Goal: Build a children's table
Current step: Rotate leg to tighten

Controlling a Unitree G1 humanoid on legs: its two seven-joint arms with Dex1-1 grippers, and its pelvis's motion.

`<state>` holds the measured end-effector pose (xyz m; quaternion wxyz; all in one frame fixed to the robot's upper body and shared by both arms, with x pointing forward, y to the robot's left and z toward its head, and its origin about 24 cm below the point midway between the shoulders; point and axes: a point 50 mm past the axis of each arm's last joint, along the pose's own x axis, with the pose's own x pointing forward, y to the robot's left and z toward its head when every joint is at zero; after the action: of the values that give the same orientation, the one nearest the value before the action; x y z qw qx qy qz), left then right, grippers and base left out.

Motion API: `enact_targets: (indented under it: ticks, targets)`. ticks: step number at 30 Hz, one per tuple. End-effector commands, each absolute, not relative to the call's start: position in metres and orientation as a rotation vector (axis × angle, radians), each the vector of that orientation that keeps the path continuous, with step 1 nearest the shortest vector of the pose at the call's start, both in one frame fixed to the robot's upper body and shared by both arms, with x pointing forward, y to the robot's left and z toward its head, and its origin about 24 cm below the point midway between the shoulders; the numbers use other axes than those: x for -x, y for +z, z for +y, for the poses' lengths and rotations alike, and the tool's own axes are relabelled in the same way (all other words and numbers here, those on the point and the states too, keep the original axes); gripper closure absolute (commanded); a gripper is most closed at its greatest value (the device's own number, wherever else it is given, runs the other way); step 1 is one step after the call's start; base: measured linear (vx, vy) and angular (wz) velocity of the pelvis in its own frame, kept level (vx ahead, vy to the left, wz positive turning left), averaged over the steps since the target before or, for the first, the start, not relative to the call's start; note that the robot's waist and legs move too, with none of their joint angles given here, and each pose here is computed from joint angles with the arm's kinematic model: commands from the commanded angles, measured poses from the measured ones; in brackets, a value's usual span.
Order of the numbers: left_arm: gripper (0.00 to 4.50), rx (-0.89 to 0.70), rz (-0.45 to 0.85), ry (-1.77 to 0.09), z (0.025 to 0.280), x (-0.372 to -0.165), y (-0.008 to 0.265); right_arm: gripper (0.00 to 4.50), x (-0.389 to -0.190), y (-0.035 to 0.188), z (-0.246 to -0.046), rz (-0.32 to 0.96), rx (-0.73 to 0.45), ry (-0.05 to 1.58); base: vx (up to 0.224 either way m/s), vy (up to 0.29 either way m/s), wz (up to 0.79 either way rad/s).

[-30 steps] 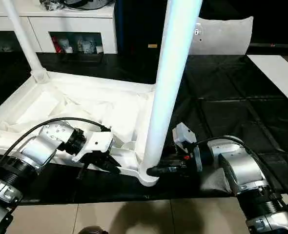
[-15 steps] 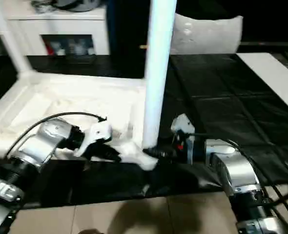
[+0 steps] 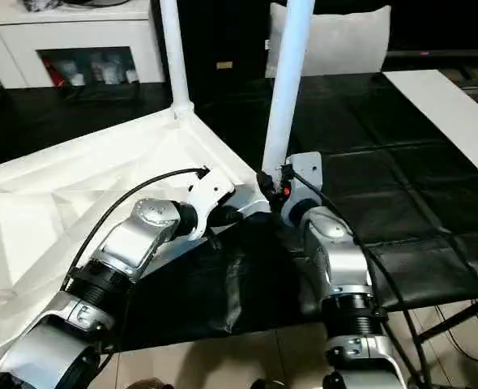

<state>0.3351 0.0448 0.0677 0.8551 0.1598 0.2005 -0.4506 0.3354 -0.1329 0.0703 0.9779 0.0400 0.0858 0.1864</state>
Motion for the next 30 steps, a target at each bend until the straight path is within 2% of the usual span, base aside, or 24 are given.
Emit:
enact_targets:
  ticks: [1,2,8,12,18,23,26,28,30]
  targets:
    - [4.5,-0.36,0.302,-1.029,0.025,-0.333,0.09,1.65,-0.33,0.069,-0.11,0.162,-0.104,0.483,0.0,0.0,0.0]
    - [4.5,-0.369,0.308,-1.037,0.028,-0.333,0.089,1.44,-0.33,0.07,-0.113,0.144,-0.096,0.491,0.0,0.0,0.0]
    - [4.5,-0.407,0.313,-1.113,0.042,-0.329,0.083,0.95,-0.322,0.073,-0.133,0.119,-0.078,0.561,0.0,0.0,0.0]
    - [4.5,-0.42,0.347,-1.213,0.059,-0.323,0.076,0.58,-0.309,0.077,-0.155,0.122,-0.006,0.771,0.0,0.0,0.0]
    - [4.5,-0.484,0.4,-1.367,0.079,-0.315,0.069,0.11,-0.302,0.086,-0.179,0.122,0.13,0.934,0.0,0.0,0.0]
    - [4.5,-0.548,0.4,-1.541,0.091,-0.308,0.068,0.11,-0.295,0.086,-0.184,0.171,0.233,1.091,0.0,0.0,0.0]
    - [4.5,-0.573,0.422,-1.6,0.097,-0.306,0.068,0.11,-0.287,0.087,-0.184,0.194,0.197,1.198,0.0,0.0,0.0]
    - [4.5,-0.643,0.442,-1.638,0.104,-0.306,0.068,0.11,-0.281,0.086,-0.183,0.222,0.172,1.282,0.0,0.0,0.0]
    - [4.5,-0.672,0.458,-1.668,0.108,-0.306,0.069,0.38,-0.278,0.083,-0.183,0.253,0.156,1.332,0.0,0.0,0.0]
